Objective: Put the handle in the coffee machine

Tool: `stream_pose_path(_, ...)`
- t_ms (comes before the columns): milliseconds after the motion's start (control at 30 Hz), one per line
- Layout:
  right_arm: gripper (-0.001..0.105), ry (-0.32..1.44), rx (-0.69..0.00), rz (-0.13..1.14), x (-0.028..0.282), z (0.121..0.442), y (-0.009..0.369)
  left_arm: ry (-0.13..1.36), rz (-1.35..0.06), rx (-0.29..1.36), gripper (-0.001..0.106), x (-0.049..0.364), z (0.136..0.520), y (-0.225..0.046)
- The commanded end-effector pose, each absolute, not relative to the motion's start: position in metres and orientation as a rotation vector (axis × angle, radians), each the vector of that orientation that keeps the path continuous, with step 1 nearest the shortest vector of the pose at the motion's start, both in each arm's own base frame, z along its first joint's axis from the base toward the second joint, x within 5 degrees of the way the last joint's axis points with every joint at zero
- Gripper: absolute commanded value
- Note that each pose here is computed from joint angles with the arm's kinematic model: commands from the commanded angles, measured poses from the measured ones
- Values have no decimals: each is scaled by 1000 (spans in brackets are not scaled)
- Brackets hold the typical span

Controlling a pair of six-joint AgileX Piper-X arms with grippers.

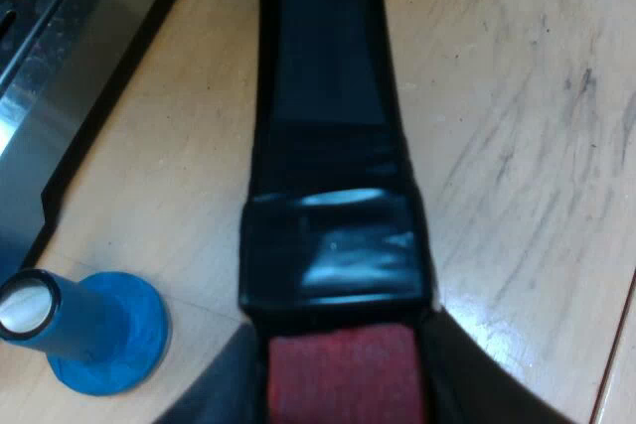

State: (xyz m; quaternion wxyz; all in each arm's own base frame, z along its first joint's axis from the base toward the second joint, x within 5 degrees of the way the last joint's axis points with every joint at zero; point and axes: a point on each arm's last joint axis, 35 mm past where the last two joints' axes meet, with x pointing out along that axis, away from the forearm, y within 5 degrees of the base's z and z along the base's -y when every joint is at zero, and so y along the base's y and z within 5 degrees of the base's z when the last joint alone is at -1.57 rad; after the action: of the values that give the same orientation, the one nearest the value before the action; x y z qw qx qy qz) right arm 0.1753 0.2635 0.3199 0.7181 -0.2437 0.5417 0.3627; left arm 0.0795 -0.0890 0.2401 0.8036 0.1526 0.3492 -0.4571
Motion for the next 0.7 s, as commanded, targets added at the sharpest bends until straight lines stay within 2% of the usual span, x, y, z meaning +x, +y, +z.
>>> stream_pose_path(33, 86, 1137, -529, 825, 176, 332, 263, 723, -1056, 320, 11, 78, 244, -91)
stream_pose_path(133, 86, 1112, -568, 804, 177, 332, 262, 723, -1056, 320, 11, 78, 244, -91)
stream_pose_path(200, 86, 1080, -618, 789, 178, 333, 261, 730, -1055, 322, 11, 78, 244, -91)
stream_pose_path(267, 86, 1074, -627, 788, 178, 334, 261, 730, -1055, 322, 11, 78, 244, -91)
stream_pose_path(467, 86, 1038, -611, 797, 176, 346, 257, 749, -1006, 296, 11, 82, 244, -86)
stream_pose_path(700, 86, 985, -580, 808, 170, 362, 248, 821, -1002, 192, 11, 85, 253, -73)
